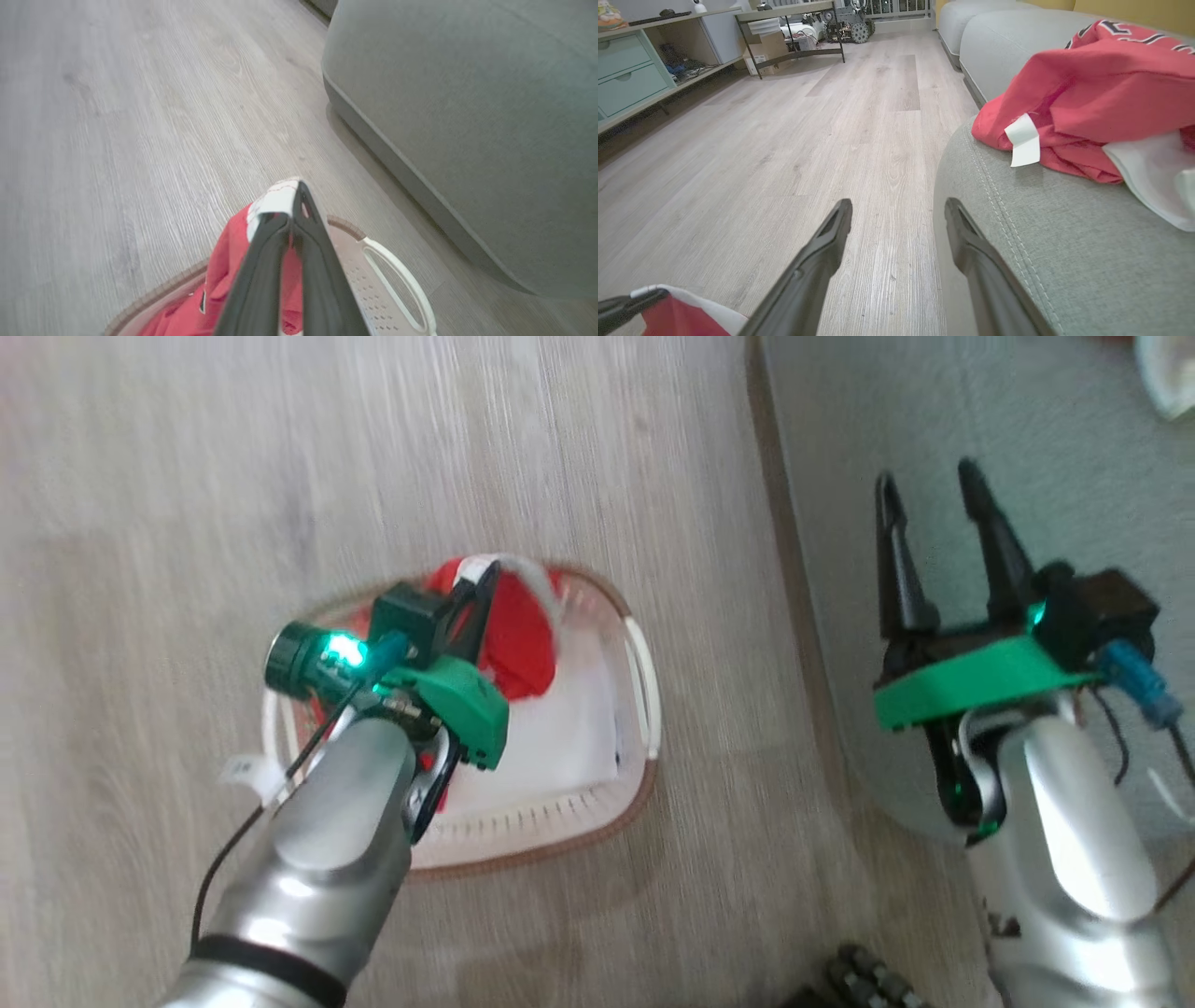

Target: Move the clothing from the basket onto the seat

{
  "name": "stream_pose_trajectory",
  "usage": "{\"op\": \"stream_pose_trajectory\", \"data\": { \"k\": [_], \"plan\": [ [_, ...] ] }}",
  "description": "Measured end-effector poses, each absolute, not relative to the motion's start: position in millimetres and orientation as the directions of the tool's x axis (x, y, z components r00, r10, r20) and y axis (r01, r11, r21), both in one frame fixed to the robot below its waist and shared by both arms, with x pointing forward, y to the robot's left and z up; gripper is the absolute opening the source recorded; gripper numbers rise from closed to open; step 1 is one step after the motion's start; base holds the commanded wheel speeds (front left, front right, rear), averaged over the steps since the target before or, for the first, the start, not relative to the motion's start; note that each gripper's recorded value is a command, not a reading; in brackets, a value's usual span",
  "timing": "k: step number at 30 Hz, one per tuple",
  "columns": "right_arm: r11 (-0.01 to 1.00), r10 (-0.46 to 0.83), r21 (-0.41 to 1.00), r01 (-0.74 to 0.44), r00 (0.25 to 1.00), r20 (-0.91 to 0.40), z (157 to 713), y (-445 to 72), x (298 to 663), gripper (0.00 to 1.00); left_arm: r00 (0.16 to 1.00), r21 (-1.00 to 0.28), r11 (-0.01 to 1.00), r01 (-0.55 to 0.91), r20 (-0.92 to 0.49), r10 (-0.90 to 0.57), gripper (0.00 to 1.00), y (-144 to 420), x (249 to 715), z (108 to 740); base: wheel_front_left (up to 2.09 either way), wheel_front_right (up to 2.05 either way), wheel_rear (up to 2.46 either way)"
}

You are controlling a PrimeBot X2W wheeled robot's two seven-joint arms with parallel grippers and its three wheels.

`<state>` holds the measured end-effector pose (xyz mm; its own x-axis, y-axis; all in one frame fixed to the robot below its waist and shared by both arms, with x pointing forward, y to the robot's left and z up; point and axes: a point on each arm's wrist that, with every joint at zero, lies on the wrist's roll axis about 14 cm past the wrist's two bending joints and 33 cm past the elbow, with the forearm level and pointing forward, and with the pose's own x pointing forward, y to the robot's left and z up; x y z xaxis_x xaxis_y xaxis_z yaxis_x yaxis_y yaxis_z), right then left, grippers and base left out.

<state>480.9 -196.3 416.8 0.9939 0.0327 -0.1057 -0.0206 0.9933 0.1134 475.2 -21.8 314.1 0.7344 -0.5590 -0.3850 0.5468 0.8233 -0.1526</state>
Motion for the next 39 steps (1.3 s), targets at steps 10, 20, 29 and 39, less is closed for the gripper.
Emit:
{"op": "stream_pose_trajectory", "data": {
  "k": [10,20,29,39],
  "plan": [
    [0.993,0.013,0.115,-0.005,0.998,-0.064,453,-199,436,1.0,0.826,-0.076,0.841,0.536,-0.159,-0.541,0.0,-11,474,423,0.0,0.0,0.0],
    [0.993,0.011,0.119,-0.014,1.0,0.026,493,-196,383,1.0,0.855,0.053,0.86,0.508,0.09,-0.511,0.0,5,454,542,0.0,0.0,0.0],
    [0.992,0.056,0.106,-0.068,0.993,0.108,522,-181,373,1.0,0.818,0.134,0.847,0.514,0.221,-0.531,0.0,0,440,620,0.0,0.0,0.0],
    [0.97,0.227,0.054,-0.236,0.965,0.133,535,-125,379,1.0,0.774,0.194,0.822,0.536,0.276,-0.57,0.0,-14,423,661,0.0,0.0,0.0]
  ]
}}
